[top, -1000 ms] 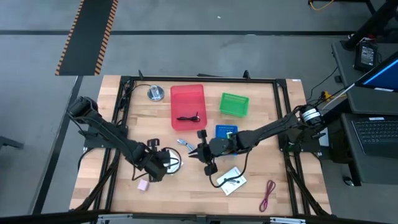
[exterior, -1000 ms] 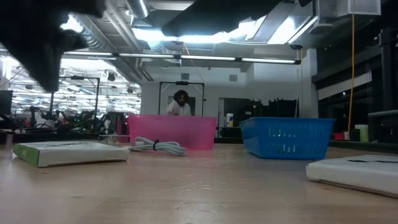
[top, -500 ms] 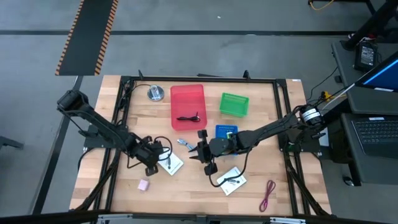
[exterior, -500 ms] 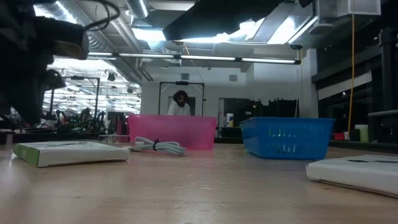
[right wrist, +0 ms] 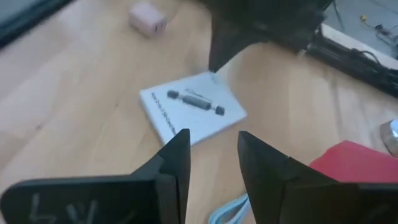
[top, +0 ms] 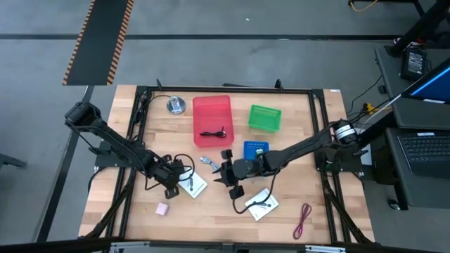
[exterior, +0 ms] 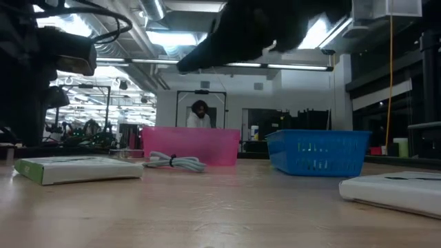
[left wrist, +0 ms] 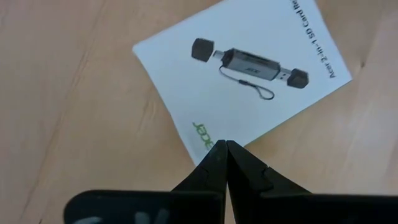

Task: Pick and place items into bin
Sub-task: Put the left card reader box into the green bin

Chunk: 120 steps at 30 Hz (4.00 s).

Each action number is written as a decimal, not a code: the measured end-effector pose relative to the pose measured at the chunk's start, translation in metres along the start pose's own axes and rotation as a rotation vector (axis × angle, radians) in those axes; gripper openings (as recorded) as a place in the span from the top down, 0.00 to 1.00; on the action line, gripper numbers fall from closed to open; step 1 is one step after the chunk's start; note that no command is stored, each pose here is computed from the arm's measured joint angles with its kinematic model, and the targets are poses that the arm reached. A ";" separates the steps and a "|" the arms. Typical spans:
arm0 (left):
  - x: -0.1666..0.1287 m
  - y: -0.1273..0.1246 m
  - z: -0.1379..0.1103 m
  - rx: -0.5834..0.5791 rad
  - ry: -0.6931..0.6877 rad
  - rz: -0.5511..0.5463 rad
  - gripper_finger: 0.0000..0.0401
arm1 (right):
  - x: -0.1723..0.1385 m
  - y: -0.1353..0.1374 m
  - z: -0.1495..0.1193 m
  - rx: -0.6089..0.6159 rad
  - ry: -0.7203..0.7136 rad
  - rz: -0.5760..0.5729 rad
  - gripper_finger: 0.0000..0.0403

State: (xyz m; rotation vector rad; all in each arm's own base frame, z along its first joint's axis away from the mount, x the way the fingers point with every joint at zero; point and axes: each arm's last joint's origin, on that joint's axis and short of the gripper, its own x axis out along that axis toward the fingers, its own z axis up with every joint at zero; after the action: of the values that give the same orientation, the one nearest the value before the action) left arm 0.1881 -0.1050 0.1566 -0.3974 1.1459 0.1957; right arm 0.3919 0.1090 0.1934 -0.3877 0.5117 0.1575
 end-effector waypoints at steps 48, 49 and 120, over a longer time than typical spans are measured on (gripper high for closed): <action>0.021 0.000 -0.005 0.026 0.064 0.078 1.00 | 0.087 0.066 -0.012 -0.213 0.238 -0.112 0.72; 0.021 0.000 -0.005 0.026 0.063 0.078 1.00 | 0.089 0.067 -0.014 -0.217 0.247 -0.123 0.72; 0.005 -0.012 0.008 0.202 -0.024 -0.065 0.99 | 0.076 0.070 0.014 -0.466 0.168 -0.273 0.99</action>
State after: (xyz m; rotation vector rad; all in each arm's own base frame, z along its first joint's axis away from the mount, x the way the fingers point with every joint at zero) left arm 0.2009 -0.1133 0.1571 -0.2523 1.1163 0.0274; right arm 0.4471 0.1830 0.1435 -0.9266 0.5806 -0.0229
